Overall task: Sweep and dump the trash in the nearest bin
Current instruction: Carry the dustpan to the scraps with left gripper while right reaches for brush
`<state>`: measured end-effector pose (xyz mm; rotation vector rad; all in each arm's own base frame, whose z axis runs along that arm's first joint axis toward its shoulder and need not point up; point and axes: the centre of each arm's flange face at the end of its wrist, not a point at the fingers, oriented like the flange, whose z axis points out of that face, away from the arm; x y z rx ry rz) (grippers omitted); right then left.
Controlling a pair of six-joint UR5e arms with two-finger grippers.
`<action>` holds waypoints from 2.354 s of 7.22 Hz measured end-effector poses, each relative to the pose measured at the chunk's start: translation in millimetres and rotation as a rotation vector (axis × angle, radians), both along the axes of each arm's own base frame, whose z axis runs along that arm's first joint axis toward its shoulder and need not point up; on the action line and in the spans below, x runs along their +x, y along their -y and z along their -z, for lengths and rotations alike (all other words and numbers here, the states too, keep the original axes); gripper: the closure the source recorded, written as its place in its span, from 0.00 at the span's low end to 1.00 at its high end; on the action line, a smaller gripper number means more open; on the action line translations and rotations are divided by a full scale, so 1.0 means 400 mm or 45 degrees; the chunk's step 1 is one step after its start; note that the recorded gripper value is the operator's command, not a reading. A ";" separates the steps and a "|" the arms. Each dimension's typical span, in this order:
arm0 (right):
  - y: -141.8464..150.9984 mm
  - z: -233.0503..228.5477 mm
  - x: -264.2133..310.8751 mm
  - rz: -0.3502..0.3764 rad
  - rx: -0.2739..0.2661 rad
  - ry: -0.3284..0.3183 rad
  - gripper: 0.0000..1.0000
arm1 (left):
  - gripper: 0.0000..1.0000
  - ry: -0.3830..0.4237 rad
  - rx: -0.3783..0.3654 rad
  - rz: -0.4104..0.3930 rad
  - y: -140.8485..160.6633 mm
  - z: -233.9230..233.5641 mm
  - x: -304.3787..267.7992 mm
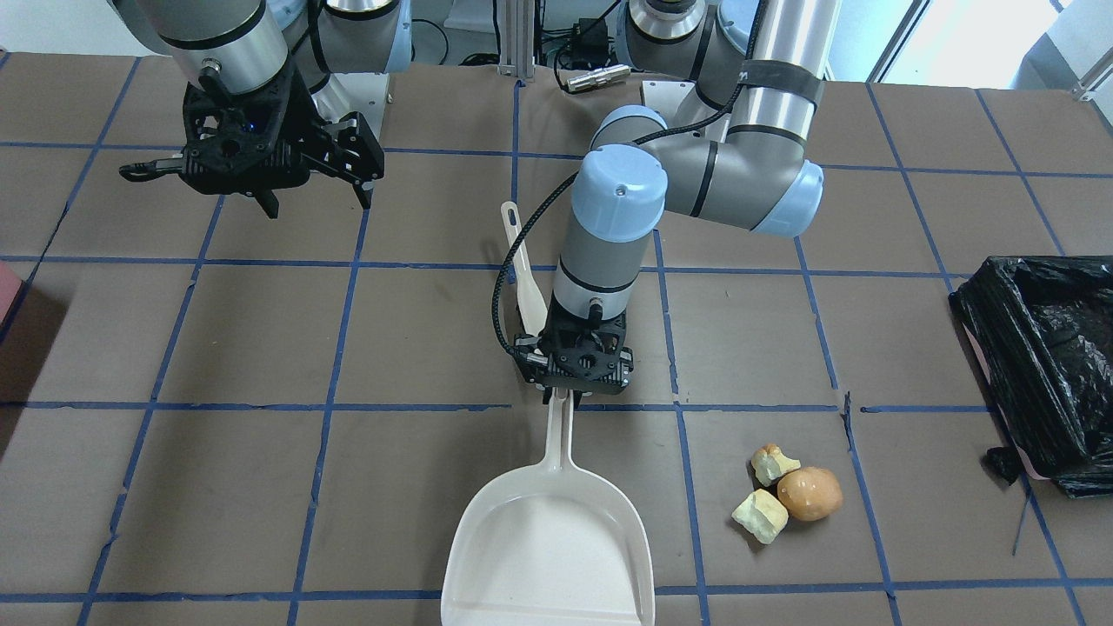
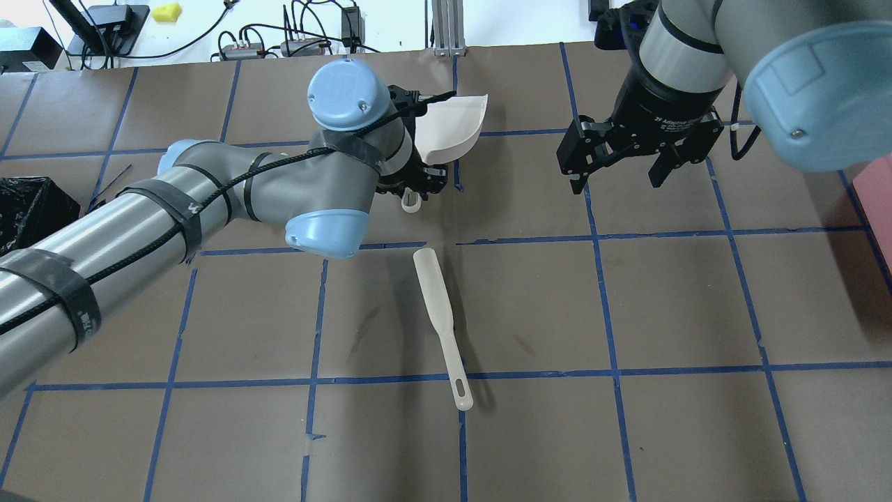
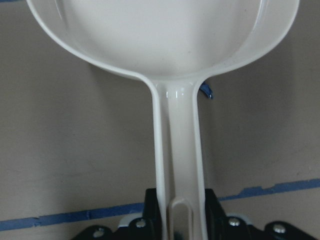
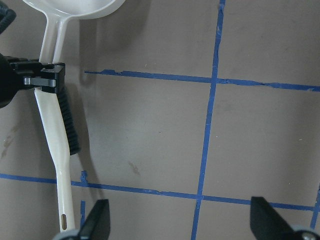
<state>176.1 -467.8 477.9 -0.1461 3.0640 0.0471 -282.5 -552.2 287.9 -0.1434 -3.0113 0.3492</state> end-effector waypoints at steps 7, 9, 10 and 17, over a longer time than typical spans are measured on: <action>-0.208 0.255 0.327 -0.047 -0.027 0.060 0.02 | 0.96 0.128 0.069 0.474 0.005 -0.195 0.440; -0.323 0.368 0.396 -0.067 -0.105 0.074 0.02 | 0.96 0.159 0.100 0.635 -0.004 -0.212 0.599; -0.379 0.429 0.411 -0.098 -0.166 0.055 0.02 | 0.96 0.170 0.105 0.700 -0.012 -0.220 0.667; -0.468 0.621 0.434 -0.193 -0.253 0.014 0.05 | 0.96 0.306 0.126 1.314 -0.065 -0.206 1.115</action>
